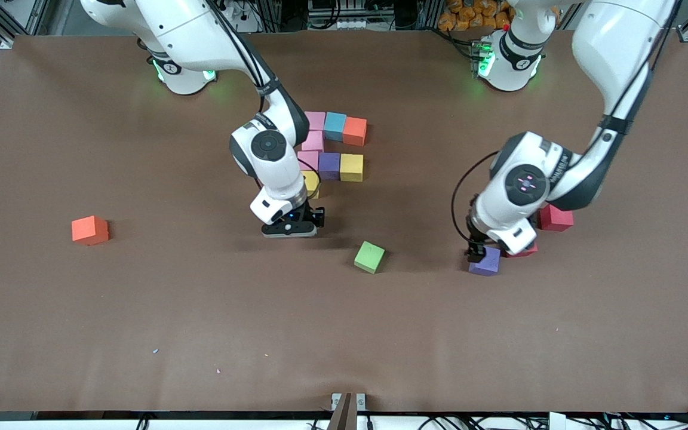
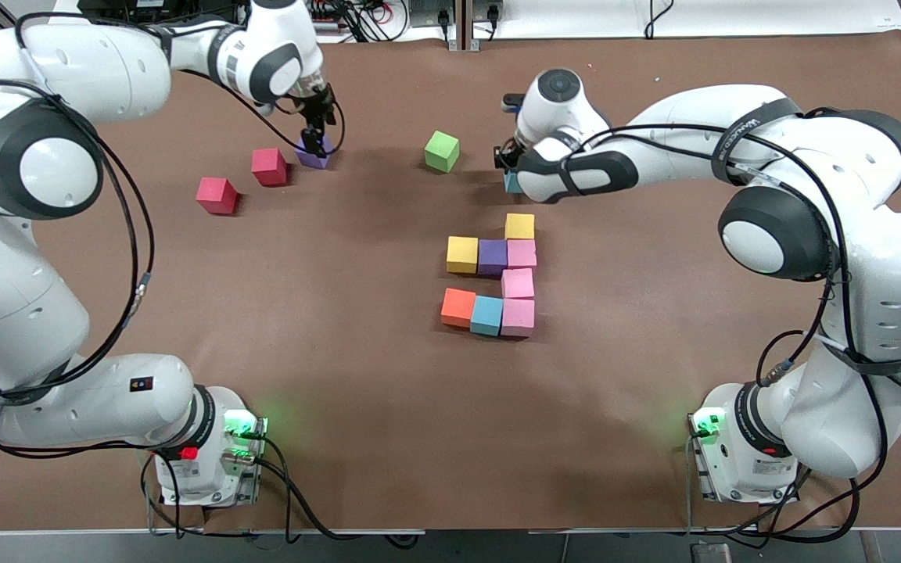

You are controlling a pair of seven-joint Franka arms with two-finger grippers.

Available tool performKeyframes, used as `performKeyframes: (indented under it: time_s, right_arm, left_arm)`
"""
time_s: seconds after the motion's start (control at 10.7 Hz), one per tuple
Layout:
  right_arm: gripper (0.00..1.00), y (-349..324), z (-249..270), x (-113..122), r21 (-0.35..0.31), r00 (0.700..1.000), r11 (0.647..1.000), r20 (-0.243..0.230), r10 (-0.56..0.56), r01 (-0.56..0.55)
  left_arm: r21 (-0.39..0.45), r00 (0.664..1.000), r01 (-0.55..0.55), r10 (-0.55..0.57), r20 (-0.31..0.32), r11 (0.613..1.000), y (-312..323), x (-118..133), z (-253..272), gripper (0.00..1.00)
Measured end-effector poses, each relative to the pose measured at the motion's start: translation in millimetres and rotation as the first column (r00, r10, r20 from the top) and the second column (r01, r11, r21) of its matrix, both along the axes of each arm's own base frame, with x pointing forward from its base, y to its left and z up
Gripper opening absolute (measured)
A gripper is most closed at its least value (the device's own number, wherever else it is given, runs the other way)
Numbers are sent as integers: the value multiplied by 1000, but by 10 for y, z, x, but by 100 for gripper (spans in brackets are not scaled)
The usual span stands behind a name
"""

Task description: Arrange 11 blocks into digit 3

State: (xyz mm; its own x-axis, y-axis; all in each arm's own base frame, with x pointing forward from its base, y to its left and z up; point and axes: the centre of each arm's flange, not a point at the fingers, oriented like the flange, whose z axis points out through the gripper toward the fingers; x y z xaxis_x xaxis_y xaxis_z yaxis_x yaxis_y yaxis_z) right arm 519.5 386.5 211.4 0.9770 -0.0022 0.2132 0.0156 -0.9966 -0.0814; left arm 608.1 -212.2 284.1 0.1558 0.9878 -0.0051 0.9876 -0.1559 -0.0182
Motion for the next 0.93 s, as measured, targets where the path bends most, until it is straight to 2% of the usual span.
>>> performKeyframes:
  time_s: [0.19, 0.65, 0.93]
  right_arm:
    - [59, -76, -108, -110, -4, 1000, 1000, -14, -21, 21]
    - [59, 39, -108, -334, -5, 999, 999, -29, -38, 38]
    - [59, 35, -98, -384, -41, 1000, 999, -7, -9, 8]
  left_arm:
    - [-23, 998, 55, -55, 6, 998, 114, 173, -37, 100]
    - [-36, 987, 161, -161, 20, 986, -9, 264, -81, 100]
    - [-63, 972, 235, -233, 44, 970, -759, 155, -35, 100]
